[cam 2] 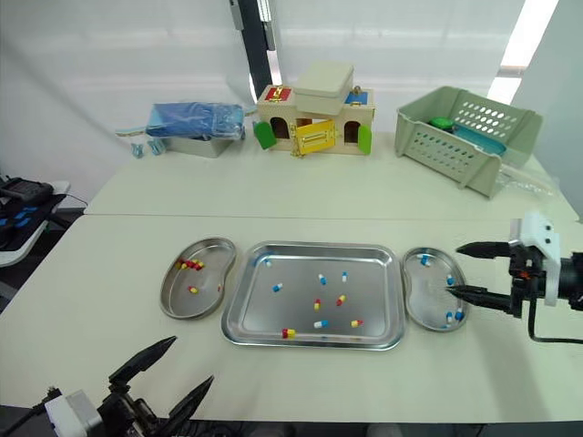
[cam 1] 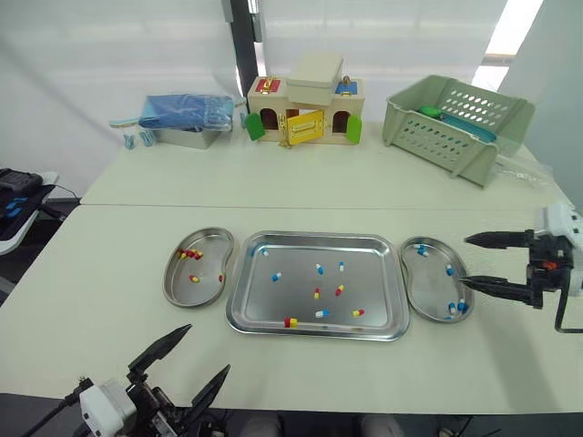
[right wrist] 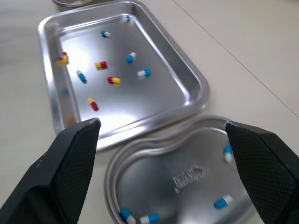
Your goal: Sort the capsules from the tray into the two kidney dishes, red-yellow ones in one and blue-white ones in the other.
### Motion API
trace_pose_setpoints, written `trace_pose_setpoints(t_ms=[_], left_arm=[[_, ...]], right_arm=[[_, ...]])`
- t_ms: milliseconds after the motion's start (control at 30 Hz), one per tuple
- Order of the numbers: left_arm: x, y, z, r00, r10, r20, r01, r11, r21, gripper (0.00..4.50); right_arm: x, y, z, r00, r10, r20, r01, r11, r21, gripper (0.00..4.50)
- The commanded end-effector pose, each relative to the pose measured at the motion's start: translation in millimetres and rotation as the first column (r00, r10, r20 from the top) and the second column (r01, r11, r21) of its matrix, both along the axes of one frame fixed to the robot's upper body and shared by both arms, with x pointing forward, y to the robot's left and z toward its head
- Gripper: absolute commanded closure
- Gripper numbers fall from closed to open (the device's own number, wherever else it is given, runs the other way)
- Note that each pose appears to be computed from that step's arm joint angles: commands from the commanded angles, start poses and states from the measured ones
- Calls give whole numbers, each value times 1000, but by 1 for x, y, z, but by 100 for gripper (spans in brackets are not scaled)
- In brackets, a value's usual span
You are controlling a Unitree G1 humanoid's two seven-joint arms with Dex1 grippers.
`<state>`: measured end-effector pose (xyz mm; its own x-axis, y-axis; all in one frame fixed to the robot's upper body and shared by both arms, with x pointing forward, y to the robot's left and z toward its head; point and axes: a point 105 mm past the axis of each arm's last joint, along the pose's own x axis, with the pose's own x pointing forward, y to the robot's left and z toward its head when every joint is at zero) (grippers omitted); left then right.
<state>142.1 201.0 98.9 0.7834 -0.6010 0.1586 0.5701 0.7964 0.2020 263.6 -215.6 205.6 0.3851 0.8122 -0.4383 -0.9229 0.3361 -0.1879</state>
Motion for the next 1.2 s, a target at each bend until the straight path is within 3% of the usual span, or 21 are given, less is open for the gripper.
trace_pose_setpoints(t_ms=[33, 300, 567, 800, 1200], left_arm=[[-5, -6, -3, 999, 26, 26, -25, 1000, -10, 1], [-8, -12, -15, 996, 80, 27, -78, 996, -50, 1], [-7, -3, -23, 996, 89, 17, -88, 995, -49, 1], [-8, -1, -23, 995, 97, 21, -96, 994, -50, 1], [-12, 4, -28, 993, 122, 6, -121, 992, -40, 1]], right_arm=[[1, 42, 4, 989, 144, -36, -145, 989, -33, 0], [22, 145, -16, 921, 389, -34, -390, 917, -79, 0], [49, 217, -38, 896, 444, 1, -441, 889, -122, 0], [58, 248, -52, 880, 475, -11, -474, 875, -104, 0], [77, 275, -75, 876, 483, -1, -474, 859, -194, 0]])
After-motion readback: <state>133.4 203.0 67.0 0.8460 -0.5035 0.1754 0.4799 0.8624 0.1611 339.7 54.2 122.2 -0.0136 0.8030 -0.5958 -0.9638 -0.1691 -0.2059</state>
